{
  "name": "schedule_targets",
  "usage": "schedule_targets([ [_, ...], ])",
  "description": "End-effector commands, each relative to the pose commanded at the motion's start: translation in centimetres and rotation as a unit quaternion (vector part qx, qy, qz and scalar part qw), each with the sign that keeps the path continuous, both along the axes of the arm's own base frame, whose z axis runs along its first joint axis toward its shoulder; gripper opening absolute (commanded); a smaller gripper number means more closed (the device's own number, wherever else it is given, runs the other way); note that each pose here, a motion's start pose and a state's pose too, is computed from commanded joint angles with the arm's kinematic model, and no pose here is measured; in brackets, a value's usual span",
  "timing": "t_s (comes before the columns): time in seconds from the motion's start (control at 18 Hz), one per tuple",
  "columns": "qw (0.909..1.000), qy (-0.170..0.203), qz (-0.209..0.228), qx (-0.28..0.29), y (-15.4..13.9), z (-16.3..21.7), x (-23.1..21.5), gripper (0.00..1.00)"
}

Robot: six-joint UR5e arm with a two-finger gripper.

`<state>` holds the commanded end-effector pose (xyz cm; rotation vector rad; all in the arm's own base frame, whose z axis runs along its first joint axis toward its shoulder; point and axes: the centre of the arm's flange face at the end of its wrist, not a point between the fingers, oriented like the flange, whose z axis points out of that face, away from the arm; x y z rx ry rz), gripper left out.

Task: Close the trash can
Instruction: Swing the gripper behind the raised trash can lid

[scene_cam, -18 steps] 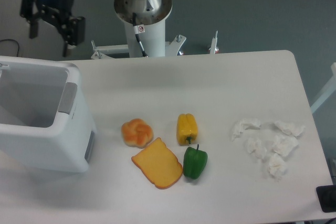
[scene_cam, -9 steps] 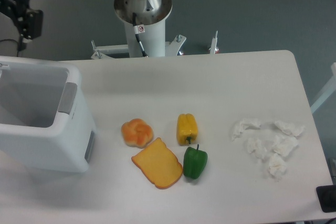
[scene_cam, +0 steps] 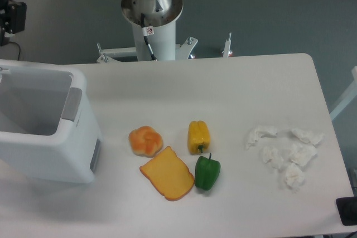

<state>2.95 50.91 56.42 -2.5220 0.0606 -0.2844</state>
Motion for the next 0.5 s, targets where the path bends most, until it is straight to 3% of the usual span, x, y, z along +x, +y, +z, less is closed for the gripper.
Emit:
schedule_targets([
  [0.17, 0.9999, -0.007, 0.010, 0.001, 1.7, 0.5, 0.0, 1.00],
  [0.5, 0.9999, 0.000, 0.016, -0.004, 2.0, 0.1, -0.4, 1.00],
])
